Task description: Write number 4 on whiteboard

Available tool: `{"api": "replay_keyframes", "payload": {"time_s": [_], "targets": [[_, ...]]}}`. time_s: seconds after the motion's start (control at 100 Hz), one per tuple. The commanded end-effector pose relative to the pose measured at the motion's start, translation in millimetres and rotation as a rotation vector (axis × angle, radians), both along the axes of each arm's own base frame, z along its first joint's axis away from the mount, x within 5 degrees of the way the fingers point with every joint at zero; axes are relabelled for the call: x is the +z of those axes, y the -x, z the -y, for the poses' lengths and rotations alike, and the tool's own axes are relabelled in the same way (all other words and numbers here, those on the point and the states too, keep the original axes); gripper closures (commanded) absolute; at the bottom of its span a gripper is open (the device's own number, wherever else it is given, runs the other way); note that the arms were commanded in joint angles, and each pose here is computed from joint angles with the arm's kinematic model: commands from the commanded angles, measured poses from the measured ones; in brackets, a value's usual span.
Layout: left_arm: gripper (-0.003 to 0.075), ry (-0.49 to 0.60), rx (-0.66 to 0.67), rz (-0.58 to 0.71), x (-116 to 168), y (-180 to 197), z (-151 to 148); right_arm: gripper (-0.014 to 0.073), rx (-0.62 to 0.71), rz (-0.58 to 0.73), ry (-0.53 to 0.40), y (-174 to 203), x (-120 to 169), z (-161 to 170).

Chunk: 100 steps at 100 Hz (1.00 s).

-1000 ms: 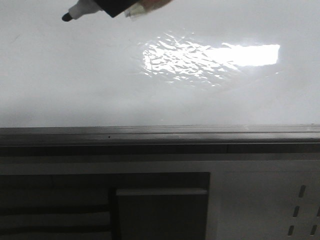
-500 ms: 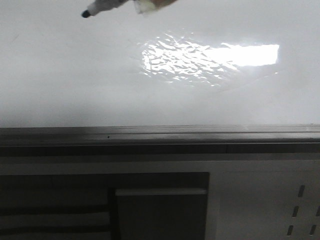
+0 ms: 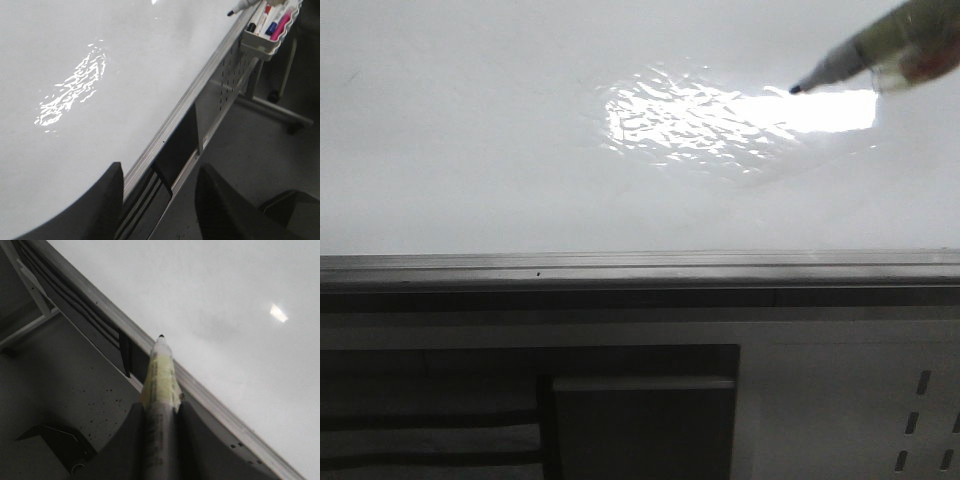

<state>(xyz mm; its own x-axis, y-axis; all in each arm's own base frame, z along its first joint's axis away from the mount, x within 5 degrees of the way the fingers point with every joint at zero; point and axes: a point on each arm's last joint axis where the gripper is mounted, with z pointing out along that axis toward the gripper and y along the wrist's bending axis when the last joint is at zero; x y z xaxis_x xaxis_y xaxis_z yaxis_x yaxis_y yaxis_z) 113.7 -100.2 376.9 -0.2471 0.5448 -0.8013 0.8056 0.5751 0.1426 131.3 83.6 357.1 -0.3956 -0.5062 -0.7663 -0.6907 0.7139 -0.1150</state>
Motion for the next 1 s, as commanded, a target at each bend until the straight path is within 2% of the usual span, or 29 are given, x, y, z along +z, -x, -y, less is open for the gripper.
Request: {"api": "replay_keyframes", "payload": {"time_s": [0.0,0.22,0.33,0.52,0.64,0.7,0.87,0.99], "targets": [[0.0409,0.175,0.063,0.064,3.5,4.5,-4.8,0.0610,-0.048,0.092,-0.076,-1.7,7.6,2.2],[0.0409,0.166,0.080,0.039,-20.0,6.2,-7.1,0.0610,-0.051,0.101,-0.090,-1.9,10.2,1.8],[0.0409,0.186,0.076,0.015,-20.4,7.4,-5.9,0.0610,-0.083,0.041,-0.123,-7.2,18.1,-1.6],[0.0409,0.194,0.097,0.035,-20.2,0.9,-4.3,0.0610,-0.086,-0.080,-0.048,-28.7,32.4,-8.0],[0.0409,0.179,0.140,0.016,-24.9,-10.5,-4.4,0.0610,-0.103,-0.106,-0.037,-46.2,35.5,-12.3],[0.0409,0.176,0.161,0.011,-26.6,-15.3,-4.9,0.0610,-0.108,-0.088,-0.075,-52.0,35.2,-15.9],[0.0409,0.169,0.183,0.010,-28.5,-20.8,-5.8,0.0610,-0.158,-0.027,-0.262,-58.9,17.2,-22.7],[0.0409,0.169,0.183,0.010,-28.5,-20.8,-5.8,0.0610,-0.186,-0.013,-0.280,-64.1,-1.8,-23.7]]}}
